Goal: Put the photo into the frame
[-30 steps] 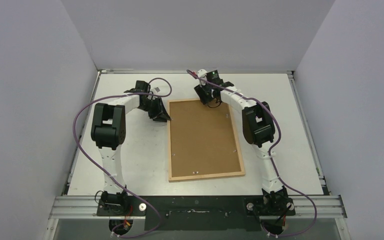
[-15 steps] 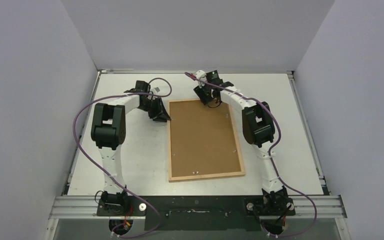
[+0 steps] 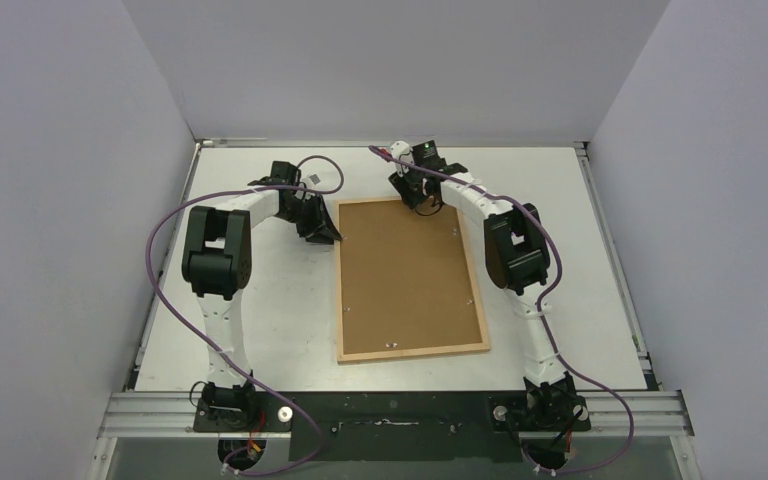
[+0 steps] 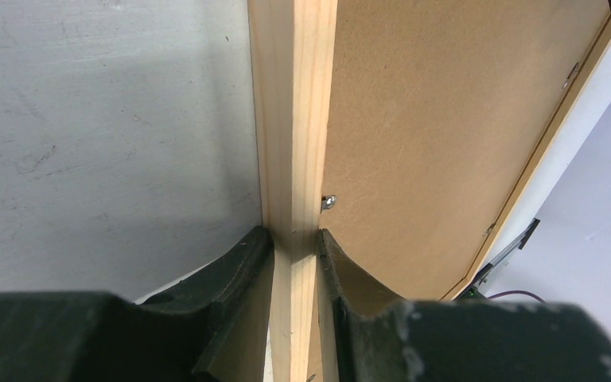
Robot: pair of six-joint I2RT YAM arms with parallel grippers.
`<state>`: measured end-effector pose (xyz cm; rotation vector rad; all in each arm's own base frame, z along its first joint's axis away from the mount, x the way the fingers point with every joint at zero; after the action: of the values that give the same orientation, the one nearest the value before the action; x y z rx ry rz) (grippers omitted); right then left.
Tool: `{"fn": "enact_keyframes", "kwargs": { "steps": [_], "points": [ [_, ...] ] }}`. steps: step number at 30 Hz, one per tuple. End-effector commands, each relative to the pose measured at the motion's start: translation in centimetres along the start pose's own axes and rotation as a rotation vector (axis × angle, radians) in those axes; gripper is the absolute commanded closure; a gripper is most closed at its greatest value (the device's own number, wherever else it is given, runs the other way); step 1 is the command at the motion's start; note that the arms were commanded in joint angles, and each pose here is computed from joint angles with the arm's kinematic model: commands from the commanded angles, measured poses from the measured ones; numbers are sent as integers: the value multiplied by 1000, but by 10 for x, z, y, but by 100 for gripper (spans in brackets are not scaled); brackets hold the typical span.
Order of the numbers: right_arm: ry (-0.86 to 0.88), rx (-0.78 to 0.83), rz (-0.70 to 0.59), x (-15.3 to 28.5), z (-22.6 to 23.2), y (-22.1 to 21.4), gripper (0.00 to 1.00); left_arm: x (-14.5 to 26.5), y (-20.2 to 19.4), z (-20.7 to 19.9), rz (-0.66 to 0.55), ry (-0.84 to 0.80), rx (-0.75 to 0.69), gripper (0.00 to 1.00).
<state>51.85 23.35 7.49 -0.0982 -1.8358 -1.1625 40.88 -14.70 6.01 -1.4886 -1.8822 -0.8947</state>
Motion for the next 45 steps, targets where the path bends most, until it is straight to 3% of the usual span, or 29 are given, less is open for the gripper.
{"fn": "enact_keyframes", "kwargs": {
  "steps": [1,10,16,20,23,33,38,45],
  "points": [
    [-20,-48,80,3,-10,-22,75,-14,-19,26,69,114,5,78],
    [11,-91,37,4,-7,-15,81,-13,-18,27,67,114,6,78],
    [28,-283,-126,16,-5,25,49,-11,-15,25,59,112,2,78],
    [18,-462,-230,30,-12,52,44,-8,-12,24,48,107,3,76],
    [6,-489,-250,39,-15,59,44,-8,-10,23,43,103,3,75],
    [-126,-342,-174,59,-30,44,43,-6,-8,22,34,99,1,69],
    [-207,-421,-145,85,-38,48,36,0,-2,15,12,82,-8,63],
    [-313,-518,-83,125,-40,25,37,14,10,5,-35,50,-18,57]
  ]
}}
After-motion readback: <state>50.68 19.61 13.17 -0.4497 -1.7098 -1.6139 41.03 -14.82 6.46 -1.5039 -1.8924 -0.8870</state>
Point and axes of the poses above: each gripper's point midway between its finger pads, its own x axis back along the fingers, its own z axis along the line the jaws close on, y = z × x, the point moved 5 cm from there along x, back along the fingers, and after that the axes turned 4 degrees about -x, right-handed, at the moved point
